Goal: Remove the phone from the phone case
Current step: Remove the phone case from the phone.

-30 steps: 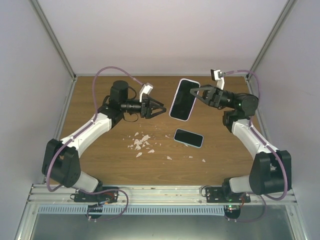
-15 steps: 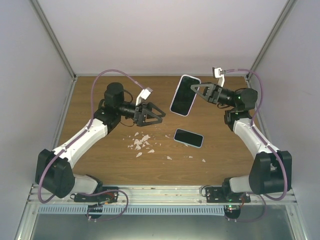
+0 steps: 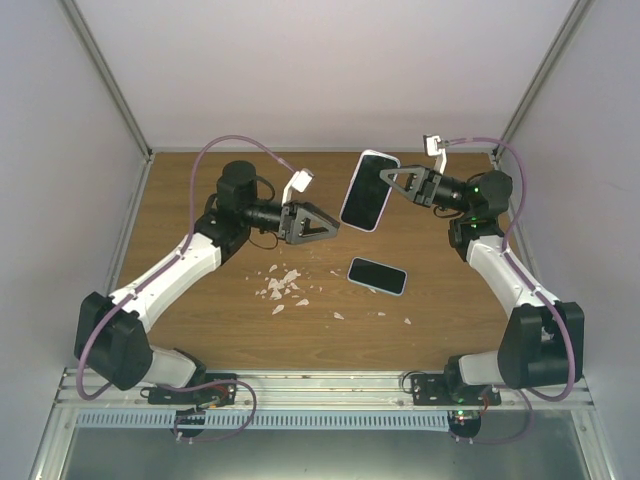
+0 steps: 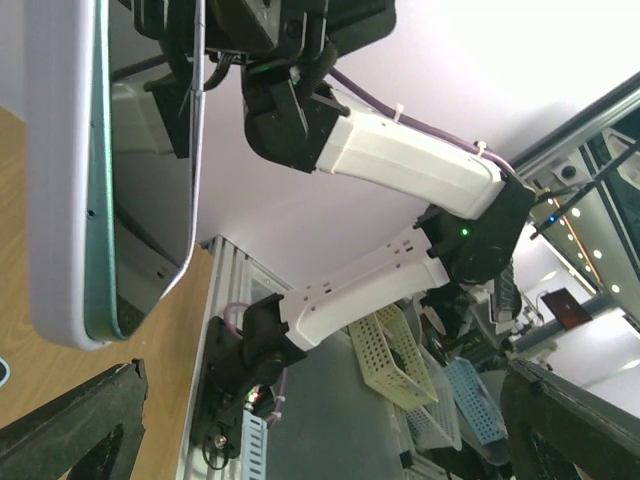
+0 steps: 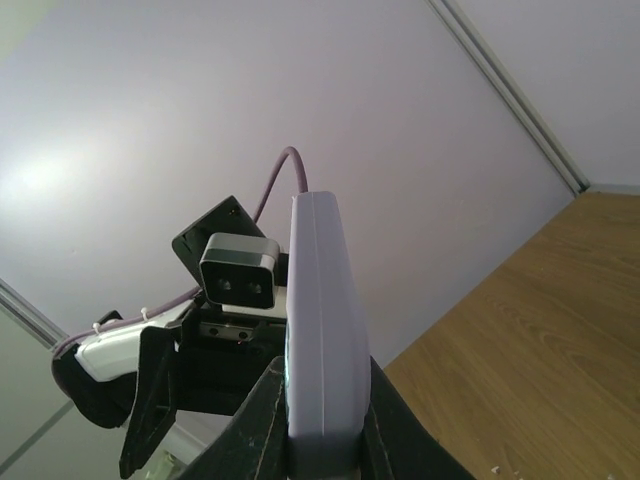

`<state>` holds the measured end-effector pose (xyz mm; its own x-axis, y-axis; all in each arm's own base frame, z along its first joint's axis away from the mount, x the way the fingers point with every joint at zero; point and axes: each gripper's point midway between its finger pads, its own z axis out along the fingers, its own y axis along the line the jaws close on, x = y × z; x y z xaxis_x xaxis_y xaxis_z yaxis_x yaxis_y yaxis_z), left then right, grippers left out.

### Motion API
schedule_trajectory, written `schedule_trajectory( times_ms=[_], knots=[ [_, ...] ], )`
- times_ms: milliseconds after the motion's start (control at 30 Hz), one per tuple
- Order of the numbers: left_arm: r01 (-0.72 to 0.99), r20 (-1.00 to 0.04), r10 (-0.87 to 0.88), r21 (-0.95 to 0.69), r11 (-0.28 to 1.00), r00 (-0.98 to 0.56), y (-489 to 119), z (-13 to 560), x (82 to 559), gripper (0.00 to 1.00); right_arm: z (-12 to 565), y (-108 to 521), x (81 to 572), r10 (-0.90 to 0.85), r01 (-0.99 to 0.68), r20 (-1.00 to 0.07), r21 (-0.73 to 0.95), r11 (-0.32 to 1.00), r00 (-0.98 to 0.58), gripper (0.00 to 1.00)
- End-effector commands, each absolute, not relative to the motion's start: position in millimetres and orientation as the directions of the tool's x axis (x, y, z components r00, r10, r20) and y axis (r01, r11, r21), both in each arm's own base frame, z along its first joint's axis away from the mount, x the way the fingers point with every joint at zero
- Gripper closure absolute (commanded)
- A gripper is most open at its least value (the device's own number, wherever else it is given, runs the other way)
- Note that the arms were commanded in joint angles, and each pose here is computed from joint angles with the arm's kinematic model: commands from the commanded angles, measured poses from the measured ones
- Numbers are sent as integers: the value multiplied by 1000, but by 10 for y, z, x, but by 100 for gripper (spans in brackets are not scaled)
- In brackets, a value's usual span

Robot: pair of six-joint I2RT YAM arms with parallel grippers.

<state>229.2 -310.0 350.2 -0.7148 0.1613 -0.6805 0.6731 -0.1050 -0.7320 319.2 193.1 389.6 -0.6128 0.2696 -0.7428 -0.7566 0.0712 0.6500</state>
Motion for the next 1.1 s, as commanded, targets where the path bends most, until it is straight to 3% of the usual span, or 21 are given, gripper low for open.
schedule_trajectory(
  times_ms=[0, 367, 900, 967, 1067],
  knots=[
    [690, -692, 114, -721, -60, -713, -3147, 3590, 2437, 4, 4155, 1909, 3143, 298, -812, -791, 578, 81, -533, 100],
    [685, -682, 84, -729, 6, -727, -3151, 3505, 2561, 6, 4155, 1949, 3100, 284, -817, -796, 573, 67, -535, 100],
    [704, -705, 108, -708, -50, -701, -3094, 3499, 2407, 10, 4147, 1958, 3120, 274, -824, -808, 560, 84, -521, 100],
    [710, -709, 97, -704, -27, -699, -3070, 3473, 2455, 14, 4155, 1960, 3108, 272, -825, -808, 560, 79, -522, 99],
    [719, -717, 60, -691, 72, -695, -3000, 3346, 2649, 29, 4191, 1956, 3074, 272, -830, -811, 554, 68, -518, 100]
  ],
)
